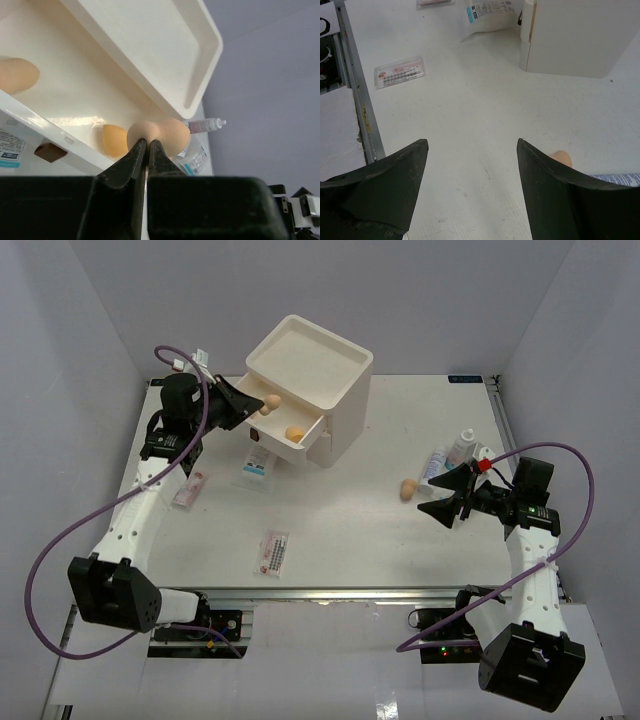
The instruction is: Organize the makeup
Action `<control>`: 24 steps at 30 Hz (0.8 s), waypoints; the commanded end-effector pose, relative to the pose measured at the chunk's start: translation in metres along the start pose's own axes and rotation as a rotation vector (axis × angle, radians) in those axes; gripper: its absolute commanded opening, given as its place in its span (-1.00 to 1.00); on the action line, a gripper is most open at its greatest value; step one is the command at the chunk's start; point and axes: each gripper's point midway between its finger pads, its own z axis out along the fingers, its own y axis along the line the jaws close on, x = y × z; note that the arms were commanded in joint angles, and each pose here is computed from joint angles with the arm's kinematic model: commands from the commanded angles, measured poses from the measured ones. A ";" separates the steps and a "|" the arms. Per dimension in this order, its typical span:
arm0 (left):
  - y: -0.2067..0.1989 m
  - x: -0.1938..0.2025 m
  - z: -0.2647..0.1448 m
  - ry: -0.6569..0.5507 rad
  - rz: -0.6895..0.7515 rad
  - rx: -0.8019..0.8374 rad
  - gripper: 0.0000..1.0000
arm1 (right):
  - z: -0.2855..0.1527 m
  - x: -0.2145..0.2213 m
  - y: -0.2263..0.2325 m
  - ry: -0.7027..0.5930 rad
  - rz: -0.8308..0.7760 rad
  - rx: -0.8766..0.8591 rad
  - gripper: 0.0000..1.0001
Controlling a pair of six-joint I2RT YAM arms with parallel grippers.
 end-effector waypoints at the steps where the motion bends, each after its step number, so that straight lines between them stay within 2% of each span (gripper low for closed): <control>1: 0.008 -0.006 0.020 0.016 0.030 -0.039 -0.92 | 0.000 0.002 0.000 -0.012 -0.003 -0.008 0.57; 5: 0.017 -0.005 0.035 0.036 0.046 -0.063 -0.69 | 0.000 0.003 0.000 -0.011 -0.002 -0.008 0.57; 9: 0.022 -0.005 0.040 0.041 0.066 -0.070 -0.22 | 0.000 0.004 -0.002 -0.008 0.005 -0.006 0.57; 15: 0.015 -0.007 0.038 0.036 0.101 -0.045 0.17 | 0.001 0.008 -0.004 0.000 0.014 0.000 0.57; 20: 0.004 -0.026 0.018 -0.024 0.180 -0.031 0.19 | 0.001 0.017 -0.011 0.027 0.040 0.021 0.57; 24: -0.001 -0.023 -0.016 -0.067 0.260 -0.011 0.19 | 0.007 0.031 -0.024 0.123 0.098 0.061 0.57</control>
